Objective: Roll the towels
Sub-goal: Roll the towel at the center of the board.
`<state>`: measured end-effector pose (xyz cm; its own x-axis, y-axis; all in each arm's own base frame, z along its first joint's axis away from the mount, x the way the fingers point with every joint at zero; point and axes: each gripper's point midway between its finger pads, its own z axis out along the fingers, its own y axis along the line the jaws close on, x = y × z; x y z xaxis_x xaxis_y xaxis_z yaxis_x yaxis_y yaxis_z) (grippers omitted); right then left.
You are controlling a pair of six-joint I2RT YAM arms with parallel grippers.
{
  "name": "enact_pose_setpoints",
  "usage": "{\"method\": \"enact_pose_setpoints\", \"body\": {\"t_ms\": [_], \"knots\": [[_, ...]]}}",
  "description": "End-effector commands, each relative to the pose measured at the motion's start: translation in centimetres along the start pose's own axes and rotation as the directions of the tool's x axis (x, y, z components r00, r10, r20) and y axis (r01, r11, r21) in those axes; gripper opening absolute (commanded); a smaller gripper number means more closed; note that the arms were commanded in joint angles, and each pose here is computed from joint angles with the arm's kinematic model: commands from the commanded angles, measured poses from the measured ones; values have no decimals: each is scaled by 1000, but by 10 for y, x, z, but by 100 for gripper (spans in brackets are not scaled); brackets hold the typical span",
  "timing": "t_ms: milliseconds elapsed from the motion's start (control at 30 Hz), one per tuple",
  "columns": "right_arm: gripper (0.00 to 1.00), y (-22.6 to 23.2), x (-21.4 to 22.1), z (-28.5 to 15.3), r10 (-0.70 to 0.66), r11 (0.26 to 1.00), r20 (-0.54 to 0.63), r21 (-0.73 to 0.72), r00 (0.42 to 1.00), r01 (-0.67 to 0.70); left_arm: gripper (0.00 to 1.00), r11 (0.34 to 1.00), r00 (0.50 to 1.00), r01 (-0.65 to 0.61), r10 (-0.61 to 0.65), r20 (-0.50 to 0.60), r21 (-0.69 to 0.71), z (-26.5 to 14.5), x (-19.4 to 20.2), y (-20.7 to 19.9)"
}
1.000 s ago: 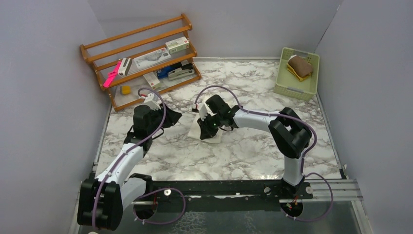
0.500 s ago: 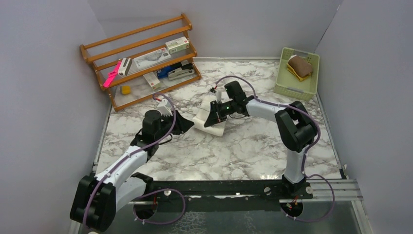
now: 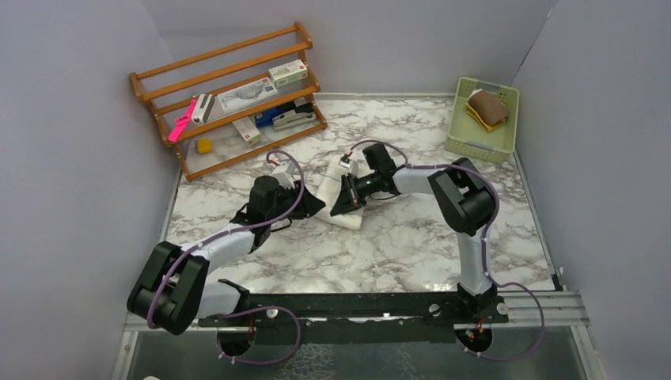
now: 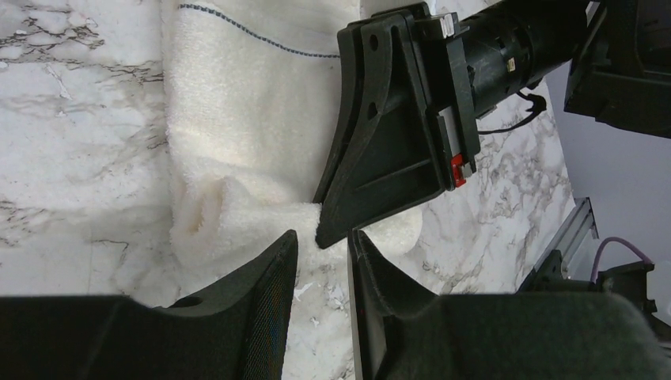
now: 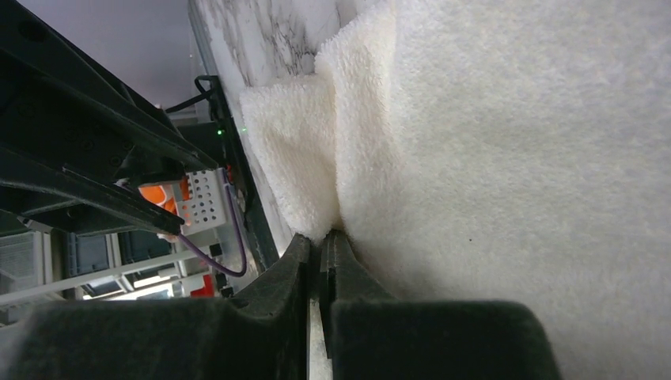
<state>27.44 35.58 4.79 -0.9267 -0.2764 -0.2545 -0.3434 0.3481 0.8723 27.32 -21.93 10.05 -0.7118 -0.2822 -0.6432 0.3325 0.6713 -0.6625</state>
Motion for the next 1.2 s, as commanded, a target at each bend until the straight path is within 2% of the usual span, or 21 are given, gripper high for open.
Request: {"method": "enact_pose_setpoints", "body": {"t_ms": [0, 267, 400, 433, 500, 633, 800, 867, 900, 967, 1033, 1100, 1167], "knots": [[1, -6, 0, 1, 46, 998, 6, -50, 999, -46, 32, 999, 998, -29, 28, 49, 29, 14, -15, -6], [1, -25, 6, 5, 116, 992, 10, -47, 993, -115, 32, 1000, 1000, 25, -25, -3, 10, 41, 12, 19], [1, -17, 5, 2, 45, 995, 12, -88, 999, -43, 31, 999, 999, 49, -50, -23, -13, 53, 23, 33], [6, -15, 3, 1, 11, 996, 23, -85, 1000, -9, 31, 998, 998, 52, -52, -28, -25, 56, 26, 38], [24, -13, -5, -6, -67, 997, 63, -19, 996, 68, 30, 998, 998, 46, -48, -38, -47, 59, 30, 45], [48, -13, -27, -32, -261, 951, 143, 209, 955, 228, 30, 996, 998, 36, -40, -46, -84, 59, 35, 55], [54, 5, -45, -64, -476, 847, 211, 370, 854, 381, 29, 993, 996, 39, -49, -81, -115, 61, 44, 65], [54, 9, -47, -77, -567, 783, 234, 452, 790, 428, 29, 991, 994, 40, -52, -92, -126, 61, 47, 67], [55, 14, -48, -84, -639, 724, 242, 508, 730, 466, 29, 991, 994, 40, -52, -97, -128, 61, 48, 68], [58, 33, -43, -88, -799, 559, 212, 604, 562, 568, 29, 990, 993, 41, -55, -104, -133, 62, 50, 69], [60, 55, -28, -81, -923, 361, 150, 652, 354, 667, 29, 990, 993, 40, -55, -108, -136, 62, 50, 70], [60, 71, -13, -71, -985, 172, 94, 656, 146, 735, 29, 989, 992, 38, -54, -115, -140, 62, 51, 71], [60, 66, 1, -55, -997, 71, 12, 633, 82, 771, 29, 989, 991, 35, -52, -121, -143, 62, 52, 72]]}}
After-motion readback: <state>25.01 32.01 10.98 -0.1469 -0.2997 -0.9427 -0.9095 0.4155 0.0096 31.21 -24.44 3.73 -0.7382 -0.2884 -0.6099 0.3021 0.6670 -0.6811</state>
